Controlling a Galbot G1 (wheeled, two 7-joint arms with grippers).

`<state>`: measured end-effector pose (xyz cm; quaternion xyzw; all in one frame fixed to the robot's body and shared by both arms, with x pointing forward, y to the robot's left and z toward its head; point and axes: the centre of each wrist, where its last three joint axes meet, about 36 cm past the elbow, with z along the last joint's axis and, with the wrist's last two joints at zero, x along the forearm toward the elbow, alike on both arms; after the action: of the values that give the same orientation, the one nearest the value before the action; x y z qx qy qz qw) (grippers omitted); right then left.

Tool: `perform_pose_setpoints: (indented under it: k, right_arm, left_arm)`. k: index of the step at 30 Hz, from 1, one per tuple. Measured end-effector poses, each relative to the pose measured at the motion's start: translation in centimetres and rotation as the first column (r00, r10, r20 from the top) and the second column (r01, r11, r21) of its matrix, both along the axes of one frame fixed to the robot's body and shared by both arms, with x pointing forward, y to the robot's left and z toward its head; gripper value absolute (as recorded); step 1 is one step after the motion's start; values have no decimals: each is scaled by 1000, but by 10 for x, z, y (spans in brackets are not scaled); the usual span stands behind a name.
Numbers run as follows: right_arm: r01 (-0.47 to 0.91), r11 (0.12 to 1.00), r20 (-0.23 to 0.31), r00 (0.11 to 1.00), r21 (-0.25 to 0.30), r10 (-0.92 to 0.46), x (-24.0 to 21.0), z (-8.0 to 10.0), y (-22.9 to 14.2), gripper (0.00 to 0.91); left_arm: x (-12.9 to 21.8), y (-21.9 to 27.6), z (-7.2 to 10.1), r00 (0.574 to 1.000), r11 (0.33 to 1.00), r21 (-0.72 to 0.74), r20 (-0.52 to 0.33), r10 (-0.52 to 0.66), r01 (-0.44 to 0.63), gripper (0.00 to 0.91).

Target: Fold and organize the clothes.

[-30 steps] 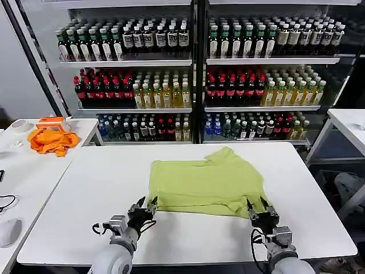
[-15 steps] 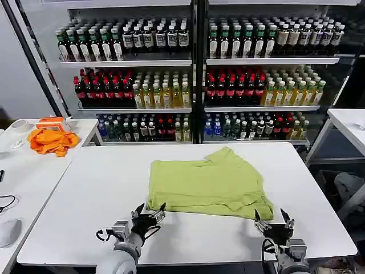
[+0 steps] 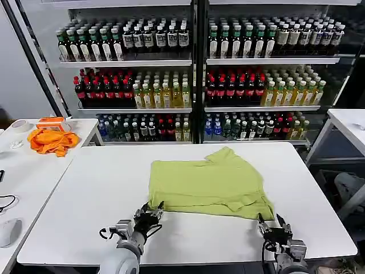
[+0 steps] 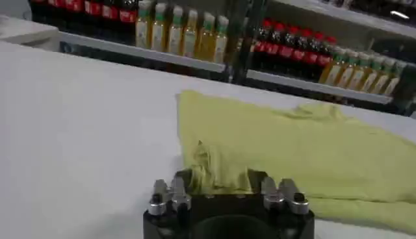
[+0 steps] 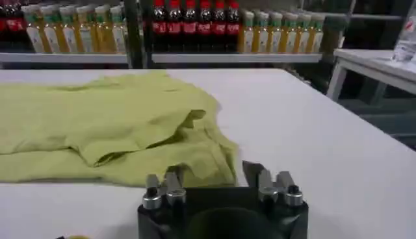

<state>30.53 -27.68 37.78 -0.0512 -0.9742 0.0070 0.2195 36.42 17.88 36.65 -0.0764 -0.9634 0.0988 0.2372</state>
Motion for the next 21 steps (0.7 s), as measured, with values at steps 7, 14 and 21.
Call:
perform_pose_setpoints:
  k: [7,14,21]
  right_arm:
    - [-2,1000,-2,1000,0,2,-1,-1,0,0]
    - [-5,1000,1,1000,-3,5,-3,2,-2,0]
    - [-16,1000,0,1000,-9,16,-13,10,-2,0]
  left_arm:
    - [-1,-2,-4,1000,1000,-7,-6,-1,1,20]
    - [0,2,-6,1000,1000,-7,-6,-3,3,20]
    - [-8,4,-3,1000,1000,-6,-8,0,0,20]
